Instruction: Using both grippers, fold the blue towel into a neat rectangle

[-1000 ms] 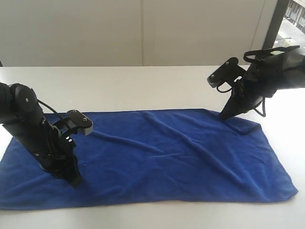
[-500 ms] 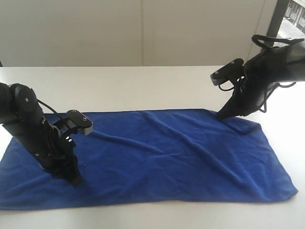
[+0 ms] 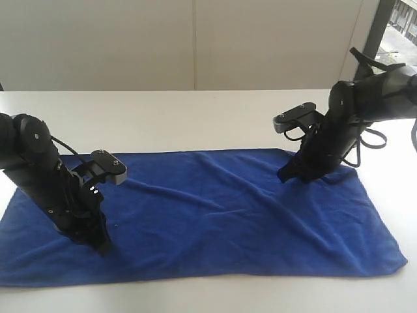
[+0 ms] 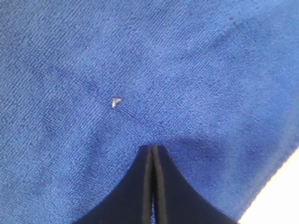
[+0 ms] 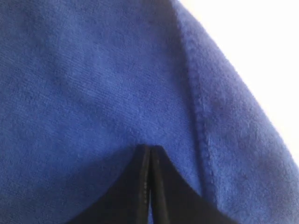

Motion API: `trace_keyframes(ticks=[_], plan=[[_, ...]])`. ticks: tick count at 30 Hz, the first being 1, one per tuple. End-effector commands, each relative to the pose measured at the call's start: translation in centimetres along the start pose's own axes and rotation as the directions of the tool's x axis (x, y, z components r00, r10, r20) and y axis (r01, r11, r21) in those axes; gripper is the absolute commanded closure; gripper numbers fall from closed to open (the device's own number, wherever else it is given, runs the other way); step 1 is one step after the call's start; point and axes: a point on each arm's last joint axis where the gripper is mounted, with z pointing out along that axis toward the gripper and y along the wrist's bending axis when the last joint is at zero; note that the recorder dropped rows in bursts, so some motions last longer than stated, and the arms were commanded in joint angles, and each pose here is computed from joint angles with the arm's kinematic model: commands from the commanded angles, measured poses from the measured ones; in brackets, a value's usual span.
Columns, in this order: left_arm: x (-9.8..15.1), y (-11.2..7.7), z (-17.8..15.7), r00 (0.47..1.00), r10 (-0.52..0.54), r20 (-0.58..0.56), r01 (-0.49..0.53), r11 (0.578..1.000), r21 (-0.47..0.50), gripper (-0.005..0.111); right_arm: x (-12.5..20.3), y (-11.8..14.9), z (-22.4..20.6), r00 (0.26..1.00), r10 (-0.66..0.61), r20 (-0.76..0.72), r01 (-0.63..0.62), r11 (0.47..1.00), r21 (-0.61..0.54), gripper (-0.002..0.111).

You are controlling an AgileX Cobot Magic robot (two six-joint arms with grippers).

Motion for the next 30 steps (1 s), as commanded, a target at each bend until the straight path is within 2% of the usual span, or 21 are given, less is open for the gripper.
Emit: trace_keyframes(ticks=[1,8,15,20,23,30], plan=[[1.6,-0.3,2.2,0.995,-0.001,-0.103,0.005,0.999,0.042,0.107,0.1,-0.4,0.5,1.000,-0.013,-0.001,0.013,1.000,0.025,0.108],[1.6,-0.3,2.2,0.995,-0.001,-0.105,0.005,0.999,0.044,0.107,0.6,-1.7,0.2,1.000,0.005,-0.009,-0.004,0.999,0.053,0.108],[1.6,-0.3,2.2,0.995,-0.001,-0.105,0.005,0.999,0.044,0.107,-0.7,-2.0,-3.6,0.996,-0.015,0.093,0.006,0.995,0.096,0.108],[1.6,-0.3,2.2,0.995,-0.001,-0.103,0.005,0.999,0.042,0.107,0.0,-2.1,-2.8,0.998,-0.050,0.023,0.048,0.994,0.102,0.091],[1.6,-0.3,2.2,0.995,-0.001,-0.103,0.005,0.999,0.042,0.107,0.3,-2.1,-1.9,0.998,-0.058,-0.005,0.059,0.993,0.104,0.076],[1.6,-0.3,2.2,0.995,-0.001,-0.103,0.005,0.999,0.042,0.107,0.6,-2.9,-0.9,0.999,-0.028,-0.033,0.034,0.982,0.186,0.075]])
